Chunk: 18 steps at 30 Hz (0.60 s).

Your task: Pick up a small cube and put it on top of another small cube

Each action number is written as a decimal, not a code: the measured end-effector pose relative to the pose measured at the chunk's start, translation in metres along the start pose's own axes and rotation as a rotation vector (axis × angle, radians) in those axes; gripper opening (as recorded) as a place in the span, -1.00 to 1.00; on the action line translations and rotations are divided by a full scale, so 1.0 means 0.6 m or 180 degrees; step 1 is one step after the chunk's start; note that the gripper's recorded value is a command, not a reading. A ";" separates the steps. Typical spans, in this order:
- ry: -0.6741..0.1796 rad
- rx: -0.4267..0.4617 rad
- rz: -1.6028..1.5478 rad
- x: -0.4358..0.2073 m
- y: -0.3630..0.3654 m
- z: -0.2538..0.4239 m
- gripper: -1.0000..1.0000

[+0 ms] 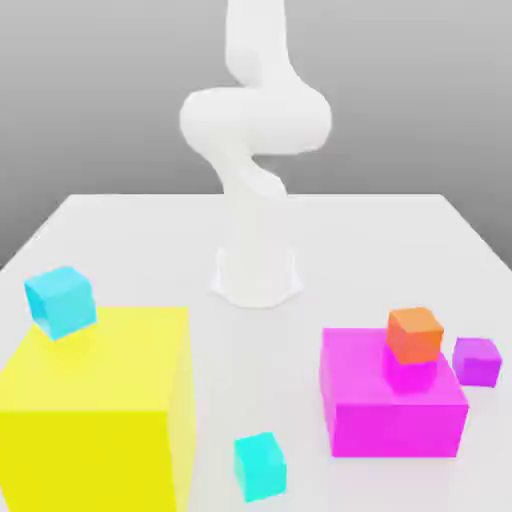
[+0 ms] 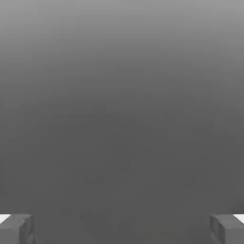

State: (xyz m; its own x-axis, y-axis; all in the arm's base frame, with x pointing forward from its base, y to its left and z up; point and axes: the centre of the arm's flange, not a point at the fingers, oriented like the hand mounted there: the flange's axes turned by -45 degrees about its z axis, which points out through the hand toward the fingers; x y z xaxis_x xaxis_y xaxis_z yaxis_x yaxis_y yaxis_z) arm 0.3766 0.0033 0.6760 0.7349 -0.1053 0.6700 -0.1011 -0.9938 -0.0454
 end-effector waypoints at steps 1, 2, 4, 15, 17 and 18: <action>-0.0083 -0.0053 0.0123 -0.003 -0.002 0.033 0.00; -0.0160 -0.0104 0.0243 -0.007 -0.004 0.064 0.00; -0.0307 -0.0205 0.0475 -0.017 -0.005 0.125 0.00; -0.1044 -0.0749 0.1732 -0.146 0.012 0.423 0.00; -0.1171 -0.0846 0.1963 -0.180 0.017 0.469 0.00; -0.1234 -0.0895 0.2079 -0.199 0.019 0.491 0.00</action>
State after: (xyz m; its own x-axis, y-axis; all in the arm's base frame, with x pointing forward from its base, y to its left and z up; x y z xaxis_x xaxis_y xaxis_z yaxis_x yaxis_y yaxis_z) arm 0.4852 -0.0056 0.3774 0.6443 -0.7171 0.2658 -0.7171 -0.6873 -0.1160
